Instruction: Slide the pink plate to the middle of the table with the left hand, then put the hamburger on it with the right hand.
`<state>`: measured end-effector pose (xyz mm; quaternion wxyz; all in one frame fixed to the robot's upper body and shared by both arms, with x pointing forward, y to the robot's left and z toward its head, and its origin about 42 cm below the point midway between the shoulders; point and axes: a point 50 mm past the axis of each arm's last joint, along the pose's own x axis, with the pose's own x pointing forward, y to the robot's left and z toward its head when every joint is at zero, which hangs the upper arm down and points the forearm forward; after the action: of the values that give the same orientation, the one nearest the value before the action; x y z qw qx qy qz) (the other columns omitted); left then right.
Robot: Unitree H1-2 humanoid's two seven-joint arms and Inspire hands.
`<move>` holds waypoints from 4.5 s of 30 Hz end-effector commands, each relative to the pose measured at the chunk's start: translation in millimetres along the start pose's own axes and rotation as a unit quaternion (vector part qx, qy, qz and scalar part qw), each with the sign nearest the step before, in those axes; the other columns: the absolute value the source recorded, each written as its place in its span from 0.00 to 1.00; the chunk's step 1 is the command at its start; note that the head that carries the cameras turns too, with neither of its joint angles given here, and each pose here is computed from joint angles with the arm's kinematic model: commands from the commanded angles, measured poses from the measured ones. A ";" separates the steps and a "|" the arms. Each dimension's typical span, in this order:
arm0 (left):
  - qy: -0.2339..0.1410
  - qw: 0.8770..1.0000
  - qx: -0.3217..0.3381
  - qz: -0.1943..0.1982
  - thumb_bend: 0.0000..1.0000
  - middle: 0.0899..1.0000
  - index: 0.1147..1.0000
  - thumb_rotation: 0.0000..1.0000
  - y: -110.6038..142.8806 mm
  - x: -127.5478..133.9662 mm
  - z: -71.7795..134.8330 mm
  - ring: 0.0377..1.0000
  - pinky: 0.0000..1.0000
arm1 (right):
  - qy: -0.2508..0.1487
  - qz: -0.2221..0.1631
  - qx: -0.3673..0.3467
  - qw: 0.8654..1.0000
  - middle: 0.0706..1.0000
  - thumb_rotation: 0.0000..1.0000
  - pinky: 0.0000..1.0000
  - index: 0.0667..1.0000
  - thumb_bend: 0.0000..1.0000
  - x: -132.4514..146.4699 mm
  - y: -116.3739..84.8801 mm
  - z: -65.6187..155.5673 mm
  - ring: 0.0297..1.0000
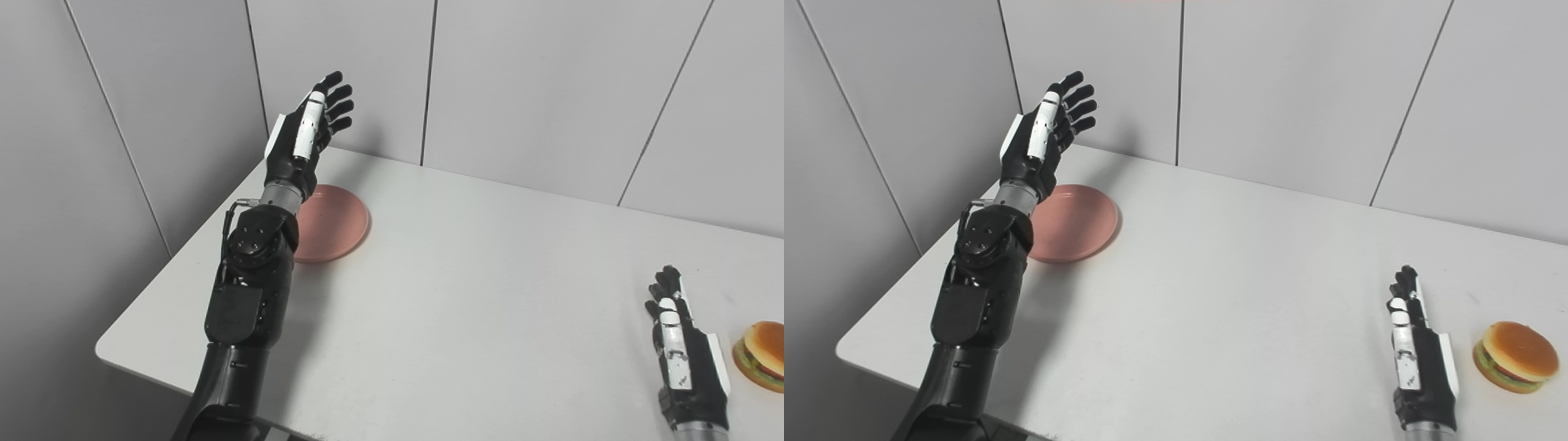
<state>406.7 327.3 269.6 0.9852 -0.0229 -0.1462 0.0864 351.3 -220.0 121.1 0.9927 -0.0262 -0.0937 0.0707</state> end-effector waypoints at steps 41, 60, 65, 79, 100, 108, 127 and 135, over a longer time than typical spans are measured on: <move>0.023 0.992 -0.027 0.119 0.34 0.87 0.85 1.00 112.4 21.5 -14.8 0.89 0.92 | 0.034 -0.003 0.000 0.999 1.00 1.00 1.00 1.00 0.07 -23.1 0.1 -24.6 1.00; 0.077 0.989 -0.032 0.125 0.32 0.90 0.89 1.00 130.1 13.5 -54.6 0.91 0.91 | 0.036 -0.003 0.005 0.999 1.00 1.00 1.00 1.00 0.05 -23.2 -0.2 -23.3 1.00; 0.086 0.987 -0.044 0.130 0.33 0.90 0.88 1.00 129.1 14.4 -62.6 0.91 0.93 | 0.038 -0.005 0.001 0.999 1.00 1.00 1.00 1.00 0.04 -23.6 -0.4 -23.5 1.00; 0.129 0.984 -0.041 0.112 0.35 0.91 0.88 1.00 134.7 7.5 -94.0 0.91 0.94 | 0.031 -0.003 0.009 0.999 1.00 1.00 1.00 1.00 0.04 -22.4 1.3 -23.5 1.00; 0.173 0.979 -0.072 0.079 0.35 0.88 0.86 1.00 87.9 -7.1 -124.9 0.89 0.90 | 0.034 -0.002 0.012 0.999 1.00 1.00 1.00 1.00 0.03 -22.6 1.4 -19.2 1.00; 0.184 0.978 -0.076 0.059 0.35 0.88 0.88 1.00 71.3 -14.2 -134.3 0.89 0.92 | 0.037 -0.006 0.003 0.999 1.00 1.00 1.00 1.00 0.03 -22.5 0.5 -17.9 1.00; 0.210 0.970 -0.116 0.033 0.33 0.87 0.86 1.00 39.1 -29.7 -149.7 0.87 0.89 | 0.030 -0.003 0.002 1.000 1.00 1.00 1.00 1.00 0.08 -21.1 4.2 -18.9 0.99; 0.217 0.968 -0.124 0.012 0.33 0.87 0.86 1.00 24.1 -34.8 -154.6 0.88 0.89 | 0.028 -0.002 0.002 1.000 1.00 1.00 1.00 1.00 0.11 -20.1 7.3 -16.9 1.00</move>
<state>419.8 354.6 123.6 0.9837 -0.1537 0.0281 0.0892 345.9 -220.7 120.5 0.9924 -0.0363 -0.0929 0.0720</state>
